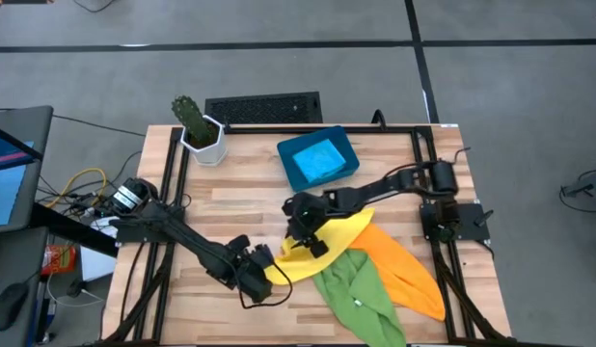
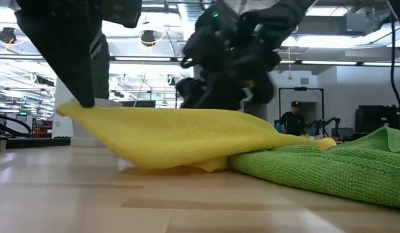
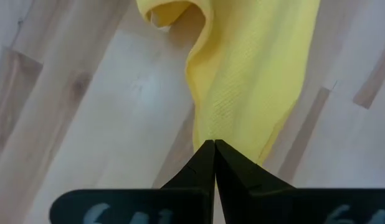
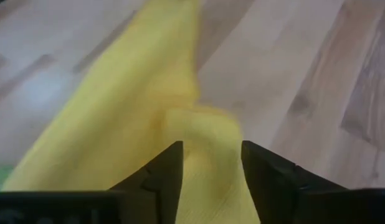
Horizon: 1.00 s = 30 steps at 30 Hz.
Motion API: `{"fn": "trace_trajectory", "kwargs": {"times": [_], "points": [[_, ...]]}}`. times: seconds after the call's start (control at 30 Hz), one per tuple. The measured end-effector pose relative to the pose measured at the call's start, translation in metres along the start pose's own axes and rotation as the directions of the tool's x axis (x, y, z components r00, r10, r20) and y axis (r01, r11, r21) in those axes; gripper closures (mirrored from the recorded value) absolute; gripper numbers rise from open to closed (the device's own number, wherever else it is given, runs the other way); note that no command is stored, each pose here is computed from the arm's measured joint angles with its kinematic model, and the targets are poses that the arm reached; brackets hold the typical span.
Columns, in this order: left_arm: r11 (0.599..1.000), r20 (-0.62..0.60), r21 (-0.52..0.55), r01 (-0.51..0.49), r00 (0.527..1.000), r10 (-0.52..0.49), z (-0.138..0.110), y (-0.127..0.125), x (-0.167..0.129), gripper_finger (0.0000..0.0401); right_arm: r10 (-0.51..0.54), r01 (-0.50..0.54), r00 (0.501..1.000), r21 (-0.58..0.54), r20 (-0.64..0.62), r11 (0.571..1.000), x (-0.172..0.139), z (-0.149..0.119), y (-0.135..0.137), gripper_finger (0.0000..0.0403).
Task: Fold microfiber towels
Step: Fold the yellow microfiber cloth
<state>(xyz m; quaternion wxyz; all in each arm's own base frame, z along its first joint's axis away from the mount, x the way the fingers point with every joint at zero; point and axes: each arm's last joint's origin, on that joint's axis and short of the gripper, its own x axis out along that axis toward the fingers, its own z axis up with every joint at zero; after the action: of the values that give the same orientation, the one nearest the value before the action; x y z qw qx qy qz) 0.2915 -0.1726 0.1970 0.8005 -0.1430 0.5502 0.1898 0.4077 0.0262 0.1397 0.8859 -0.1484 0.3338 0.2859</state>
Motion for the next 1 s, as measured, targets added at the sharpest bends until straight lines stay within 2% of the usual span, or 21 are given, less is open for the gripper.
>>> {"fn": "trace_trajectory", "kwargs": {"times": [0.13, 0.23, 0.33, 0.4, 0.5, 0.53, 0.7, 0.77, 0.83, 1.0], "points": [[1.000, -0.005, -0.027, 0.006, 1.000, -0.006, -0.003, -0.002, -0.001, 0.0401, 0.033, -0.031, 0.997, 0.028, -0.063, 0.999, 0.018, -0.002, -0.008, 0.0194], [0.999, -0.008, -0.047, 0.009, 1.000, -0.009, -0.003, -0.002, -0.001, 0.0401, 0.063, -0.061, 0.993, 0.018, -0.100, 0.998, 0.019, 0.004, -0.010, 0.0198], [0.999, -0.014, -0.049, 0.012, 1.000, -0.012, -0.005, -0.003, -0.002, 0.0401, 0.060, -0.060, 0.993, 0.000, -0.101, 0.998, 0.017, 0.011, -0.012, 0.0239], [0.999, -0.020, -0.048, 0.012, 1.000, -0.013, -0.005, -0.003, -0.002, 0.0401, 0.051, -0.050, 0.994, 0.011, -0.099, 0.999, 0.011, 0.016, -0.013, 0.0287], [0.999, -0.041, -0.046, 0.017, 0.999, -0.019, -0.006, -0.003, -0.002, 0.0401, -0.017, 0.017, 0.999, 0.014, -0.042, 1.000, -0.014, 0.034, -0.021, 0.0373], [0.999, -0.049, -0.044, 0.012, 0.999, -0.014, -0.006, -0.002, -0.002, 0.0401, -0.039, 0.039, 0.999, 0.013, -0.024, 0.999, -0.024, 0.039, -0.025, 0.0385], [0.999, -0.069, -0.027, -0.044, 0.997, 0.042, -0.006, 0.010, -0.011, 0.0401, -0.216, 0.216, 0.976, 0.080, -0.014, 0.973, -0.076, 0.053, -0.041, 0.0391], [0.995, -0.053, -0.028, -0.094, 0.994, 0.092, -0.002, 0.024, -0.026, 0.0401, -0.309, 0.307, 0.951, 0.098, 0.011, 0.947, -0.105, 0.063, -0.044, 0.0394], [0.988, -0.035, -0.024, -0.155, 0.987, 0.154, -0.001, 0.041, -0.045, 0.0401, -0.418, 0.412, 0.908, 0.126, 0.027, 0.903, -0.137, 0.073, -0.044, 0.0393], [0.958, 0.086, -0.073, -0.277, 0.955, 0.283, 0.003, 0.095, -0.111, 0.0401, -0.676, 0.666, 0.736, 0.156, 0.023, 0.730, -0.198, 0.091, -0.037, 0.0394]]}}
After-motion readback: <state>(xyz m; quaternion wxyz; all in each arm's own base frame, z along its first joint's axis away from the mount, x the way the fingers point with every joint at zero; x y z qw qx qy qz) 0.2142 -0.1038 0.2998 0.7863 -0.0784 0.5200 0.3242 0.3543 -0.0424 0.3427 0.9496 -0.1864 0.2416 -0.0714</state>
